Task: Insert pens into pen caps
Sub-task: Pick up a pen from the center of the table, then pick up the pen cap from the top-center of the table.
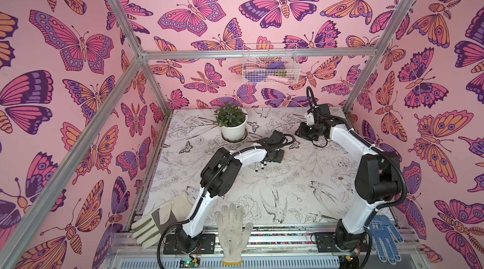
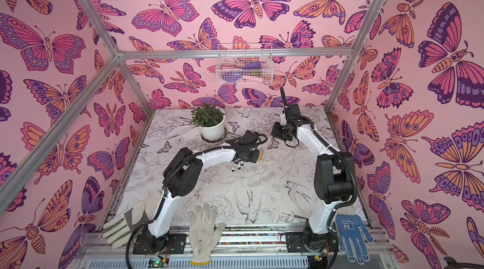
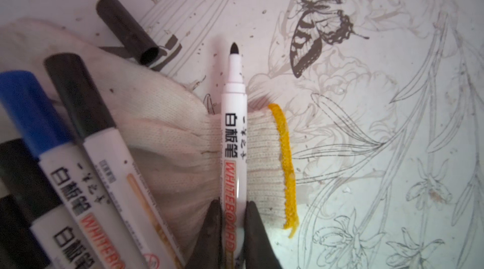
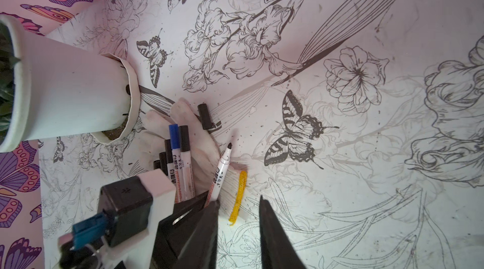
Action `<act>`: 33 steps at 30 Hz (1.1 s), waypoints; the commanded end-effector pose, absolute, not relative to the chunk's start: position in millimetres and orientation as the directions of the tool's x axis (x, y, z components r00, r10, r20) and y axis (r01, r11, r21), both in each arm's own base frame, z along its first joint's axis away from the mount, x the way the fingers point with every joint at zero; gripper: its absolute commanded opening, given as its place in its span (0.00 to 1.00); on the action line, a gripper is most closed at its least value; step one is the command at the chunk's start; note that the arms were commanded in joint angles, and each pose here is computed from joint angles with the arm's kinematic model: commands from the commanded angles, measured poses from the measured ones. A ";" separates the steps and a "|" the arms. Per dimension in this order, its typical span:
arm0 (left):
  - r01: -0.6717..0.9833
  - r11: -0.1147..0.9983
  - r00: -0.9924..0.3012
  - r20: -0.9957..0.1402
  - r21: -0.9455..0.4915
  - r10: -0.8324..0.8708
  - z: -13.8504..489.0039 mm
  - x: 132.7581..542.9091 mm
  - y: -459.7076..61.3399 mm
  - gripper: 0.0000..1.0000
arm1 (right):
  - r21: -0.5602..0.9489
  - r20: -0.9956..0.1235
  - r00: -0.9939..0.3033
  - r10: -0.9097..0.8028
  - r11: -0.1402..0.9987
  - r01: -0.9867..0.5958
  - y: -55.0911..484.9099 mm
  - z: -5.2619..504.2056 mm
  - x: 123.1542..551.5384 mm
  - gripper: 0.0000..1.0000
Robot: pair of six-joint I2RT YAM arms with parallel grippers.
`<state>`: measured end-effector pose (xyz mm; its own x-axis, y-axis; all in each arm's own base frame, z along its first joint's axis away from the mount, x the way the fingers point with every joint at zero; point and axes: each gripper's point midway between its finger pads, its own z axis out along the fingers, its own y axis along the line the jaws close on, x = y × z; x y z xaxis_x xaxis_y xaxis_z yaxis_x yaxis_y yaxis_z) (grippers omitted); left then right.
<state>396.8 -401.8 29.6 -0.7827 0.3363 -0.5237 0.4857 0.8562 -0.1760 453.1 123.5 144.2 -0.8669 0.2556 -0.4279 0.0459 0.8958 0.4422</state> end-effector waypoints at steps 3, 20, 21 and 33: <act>0.508 0.834 -0.785 -0.514 -0.216 0.346 47.8 388.0 -407.3 0.00 | 0.482 -0.429 -0.862 0.271 0.876 0.036 127.4 150.9 452.1 0.30; 0.206 0.921 -0.700 -0.707 -0.331 -0.097 170.3 373.4 -239.3 0.00 | 0.300 -0.401 -0.916 -0.002 0.945 -0.133 197.1 98.7 495.6 0.43; 0.182 0.925 -0.699 -0.705 -0.334 -0.117 169.6 370.4 -230.4 0.00 | 0.281 -0.394 -0.919 -0.025 0.948 -0.146 201.4 94.1 498.1 0.43; 0.120 0.916 -0.679 -0.705 -0.383 -0.206 183.5 363.7 -206.2 0.00 | 0.062 -0.321 -0.925 -0.202 0.970 -0.234 217.9 38.6 508.9 0.40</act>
